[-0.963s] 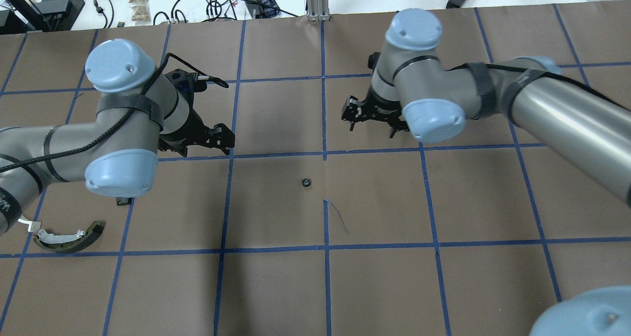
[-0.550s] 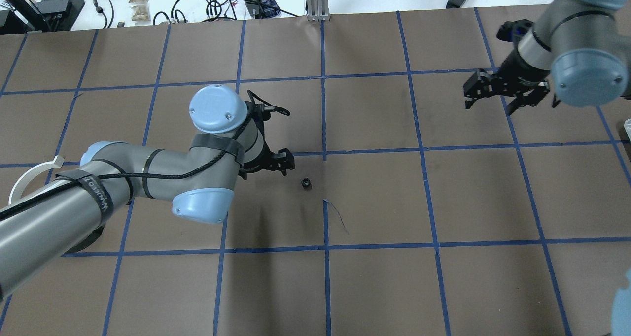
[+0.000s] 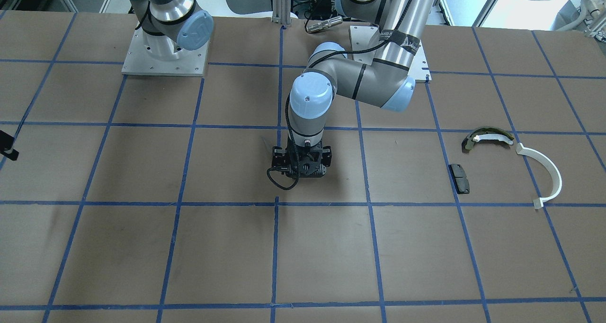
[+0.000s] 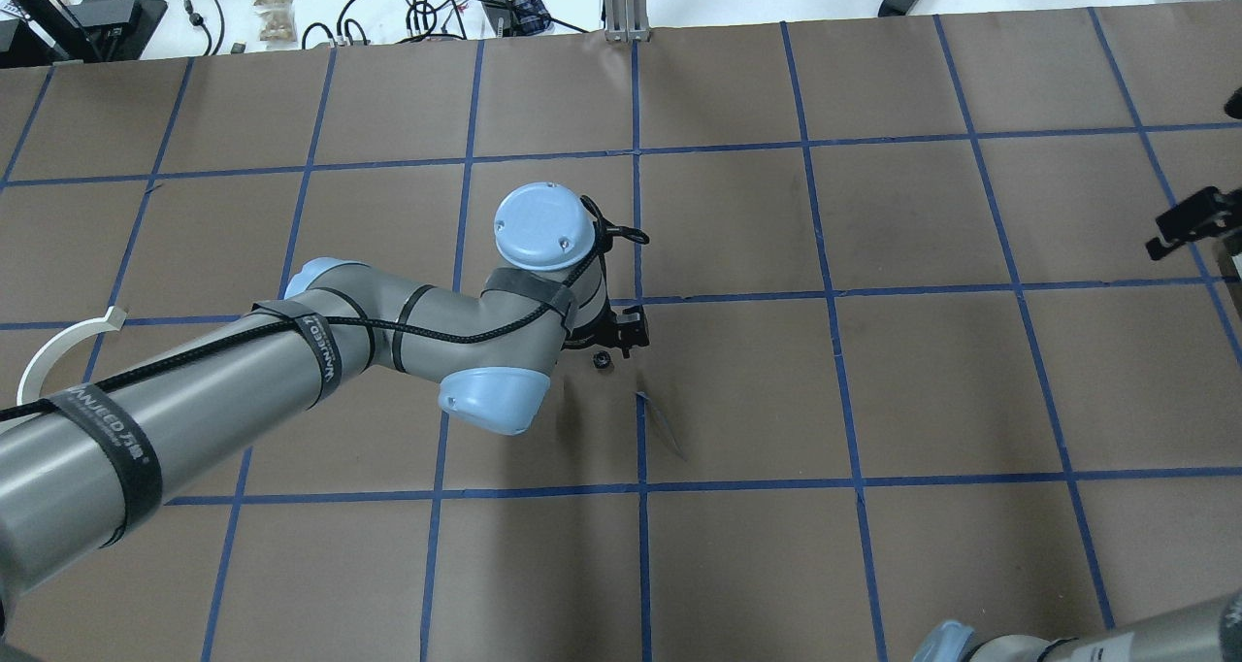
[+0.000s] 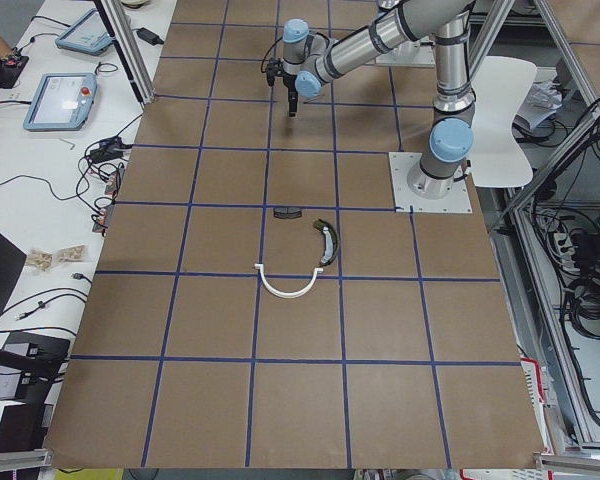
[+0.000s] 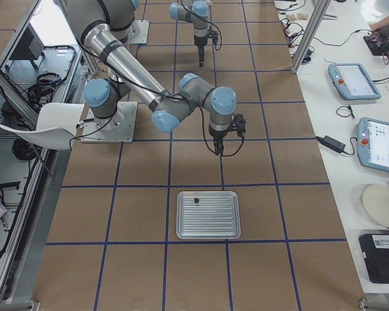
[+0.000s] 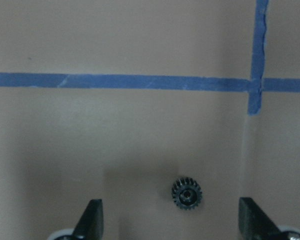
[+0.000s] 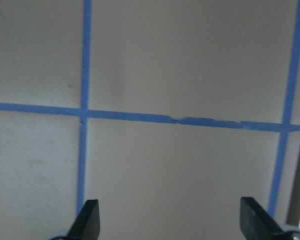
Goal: Place bearing gear from tray to pile
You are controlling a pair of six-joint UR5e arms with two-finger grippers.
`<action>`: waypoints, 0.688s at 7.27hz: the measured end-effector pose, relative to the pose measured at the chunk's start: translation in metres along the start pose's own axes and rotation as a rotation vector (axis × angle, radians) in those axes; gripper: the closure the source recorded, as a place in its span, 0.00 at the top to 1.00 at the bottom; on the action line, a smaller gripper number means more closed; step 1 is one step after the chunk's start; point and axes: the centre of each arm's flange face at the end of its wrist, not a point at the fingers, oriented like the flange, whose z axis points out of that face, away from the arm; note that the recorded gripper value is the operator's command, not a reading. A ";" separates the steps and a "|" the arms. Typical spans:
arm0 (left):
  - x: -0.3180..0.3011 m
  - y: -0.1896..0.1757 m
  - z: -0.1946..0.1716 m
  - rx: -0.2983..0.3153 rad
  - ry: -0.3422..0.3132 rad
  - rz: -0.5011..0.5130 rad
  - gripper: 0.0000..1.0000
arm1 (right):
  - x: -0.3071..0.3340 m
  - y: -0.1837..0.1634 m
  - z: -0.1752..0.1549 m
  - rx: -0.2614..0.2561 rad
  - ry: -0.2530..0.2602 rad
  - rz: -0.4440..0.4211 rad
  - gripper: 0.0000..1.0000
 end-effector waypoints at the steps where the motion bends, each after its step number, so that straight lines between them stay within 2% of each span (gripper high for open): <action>1: 0.004 0.001 0.008 -0.008 -0.004 0.008 0.93 | 0.035 0.021 0.002 -0.008 0.030 -0.037 1.00; 2: 0.006 0.000 0.013 -0.003 -0.003 0.013 0.83 | 0.069 0.040 0.012 -0.010 0.040 -0.058 1.00; 3: 0.007 -0.002 0.017 0.008 0.001 0.016 0.68 | 0.103 0.056 0.031 -0.008 0.044 -0.079 1.00; 4: 0.008 -0.003 0.020 0.013 0.002 0.024 0.51 | 0.129 0.068 0.050 -0.004 0.057 -0.111 1.00; 5: 0.008 -0.004 0.022 0.016 0.003 0.042 0.26 | 0.147 0.078 0.063 -0.004 0.067 -0.149 1.00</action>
